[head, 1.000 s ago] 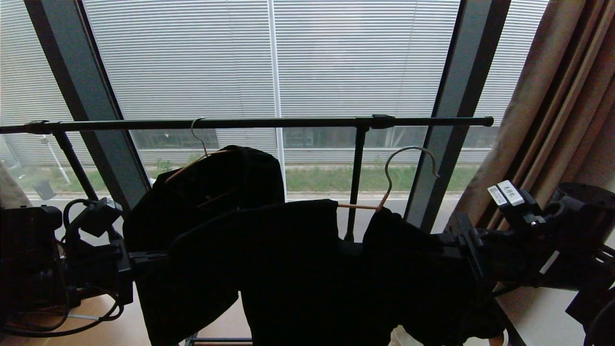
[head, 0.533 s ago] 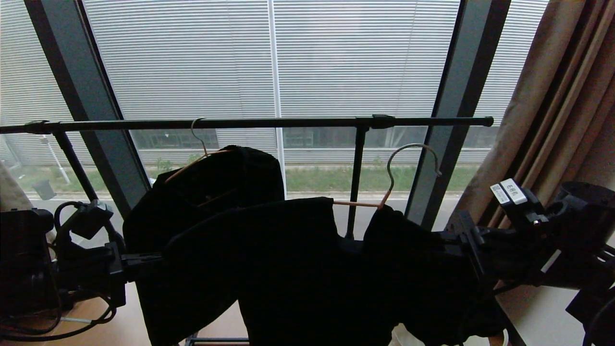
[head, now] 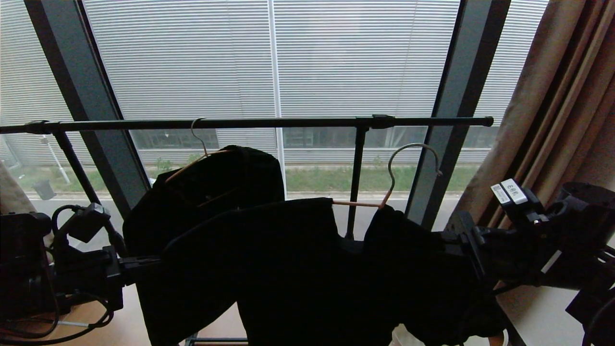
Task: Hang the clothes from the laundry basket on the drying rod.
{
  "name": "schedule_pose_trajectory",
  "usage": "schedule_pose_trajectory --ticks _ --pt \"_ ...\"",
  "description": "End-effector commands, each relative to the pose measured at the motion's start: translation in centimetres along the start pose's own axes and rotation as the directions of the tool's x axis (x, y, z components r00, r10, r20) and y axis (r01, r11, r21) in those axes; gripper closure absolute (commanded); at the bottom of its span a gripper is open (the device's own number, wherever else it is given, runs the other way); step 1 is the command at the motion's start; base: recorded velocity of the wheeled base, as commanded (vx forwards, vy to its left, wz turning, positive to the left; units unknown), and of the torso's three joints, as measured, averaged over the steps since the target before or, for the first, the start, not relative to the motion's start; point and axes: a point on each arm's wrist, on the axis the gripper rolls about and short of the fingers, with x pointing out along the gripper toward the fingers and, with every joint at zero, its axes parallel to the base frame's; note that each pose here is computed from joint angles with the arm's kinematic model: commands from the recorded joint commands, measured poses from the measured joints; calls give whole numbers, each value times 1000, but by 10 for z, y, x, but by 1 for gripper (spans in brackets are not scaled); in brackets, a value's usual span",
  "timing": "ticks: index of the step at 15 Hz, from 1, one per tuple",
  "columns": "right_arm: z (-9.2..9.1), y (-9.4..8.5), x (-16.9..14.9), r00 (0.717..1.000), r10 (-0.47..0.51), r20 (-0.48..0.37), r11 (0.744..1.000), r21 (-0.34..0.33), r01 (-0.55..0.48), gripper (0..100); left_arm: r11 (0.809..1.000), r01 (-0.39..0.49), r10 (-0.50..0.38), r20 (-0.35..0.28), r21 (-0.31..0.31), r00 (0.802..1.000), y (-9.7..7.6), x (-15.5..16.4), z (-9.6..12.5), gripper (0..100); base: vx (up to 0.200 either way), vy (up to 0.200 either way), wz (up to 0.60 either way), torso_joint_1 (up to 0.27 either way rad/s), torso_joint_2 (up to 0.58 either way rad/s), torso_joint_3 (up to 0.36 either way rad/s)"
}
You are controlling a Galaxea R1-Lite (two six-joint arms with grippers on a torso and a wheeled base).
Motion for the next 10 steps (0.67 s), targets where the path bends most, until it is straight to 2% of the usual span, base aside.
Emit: schedule_pose_trajectory --ticks 1,6,10 --pt "-1 -1 -1 1000 -4 0 1000 1 4 100 1000 -2 2 0 -1 1000 1 0 0 100 0 0 0 0 0 0" --pt "0 -4 -4 1000 -20 1 1000 1 20 100 1000 1 -1 1 -1 1000 1 0 0 100 0 0 0 0 0 0" --pt "-1 -4 -4 1000 -20 -1 1000 3 20 100 999 17 -17 14 36 1000 -2 4 4 100 0 0 0 0 0 0"
